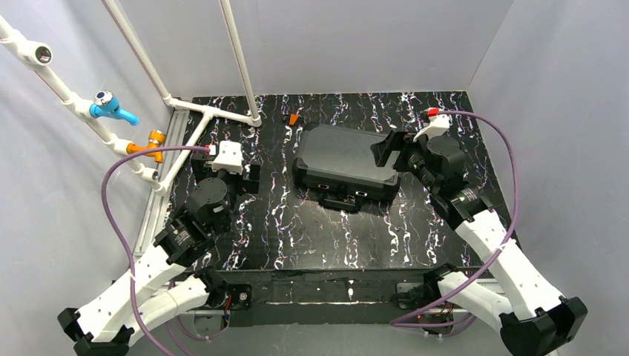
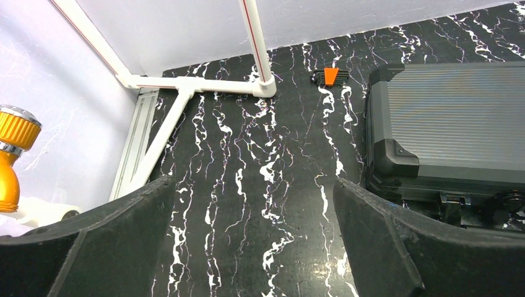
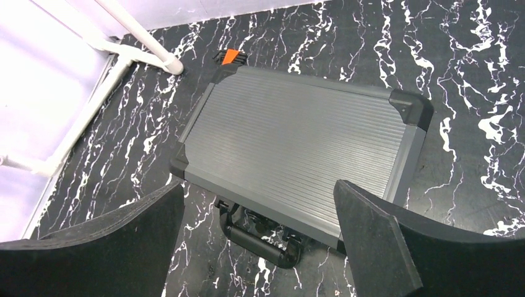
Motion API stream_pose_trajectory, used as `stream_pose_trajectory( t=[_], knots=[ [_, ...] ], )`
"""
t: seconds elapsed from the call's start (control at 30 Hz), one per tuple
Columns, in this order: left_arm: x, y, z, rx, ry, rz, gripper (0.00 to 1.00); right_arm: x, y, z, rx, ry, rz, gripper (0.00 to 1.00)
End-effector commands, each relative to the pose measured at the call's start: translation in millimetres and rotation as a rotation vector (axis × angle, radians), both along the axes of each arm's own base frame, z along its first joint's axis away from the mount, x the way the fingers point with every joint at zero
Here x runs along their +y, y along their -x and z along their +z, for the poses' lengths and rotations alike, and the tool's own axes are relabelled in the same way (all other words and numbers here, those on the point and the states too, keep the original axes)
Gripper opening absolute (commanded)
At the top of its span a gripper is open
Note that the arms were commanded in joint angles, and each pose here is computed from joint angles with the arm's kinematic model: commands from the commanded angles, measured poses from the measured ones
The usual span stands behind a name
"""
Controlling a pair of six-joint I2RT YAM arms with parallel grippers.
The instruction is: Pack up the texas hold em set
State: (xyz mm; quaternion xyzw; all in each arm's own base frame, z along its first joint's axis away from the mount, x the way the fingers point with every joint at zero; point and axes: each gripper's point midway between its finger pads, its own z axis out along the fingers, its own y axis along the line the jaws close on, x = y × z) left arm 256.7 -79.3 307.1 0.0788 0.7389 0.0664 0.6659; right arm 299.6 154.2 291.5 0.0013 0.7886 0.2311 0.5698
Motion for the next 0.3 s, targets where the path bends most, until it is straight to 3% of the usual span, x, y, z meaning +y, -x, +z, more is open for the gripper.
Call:
stream_pose_trajectory(
  t=[0.0,0.27],
  knots=[
    [4.6,0.6,1.4,-0.005,0.012,0.023,0.98,0.1,-3.9,19.0,-0.072,-0.028,-0.008,0.98],
    [5.8,0.7,0.4,-0.003,0.004,0.026,0.98,-3.8,-10.0,13.8,-0.059,-0.028,-0.048,0.98]
  ],
)
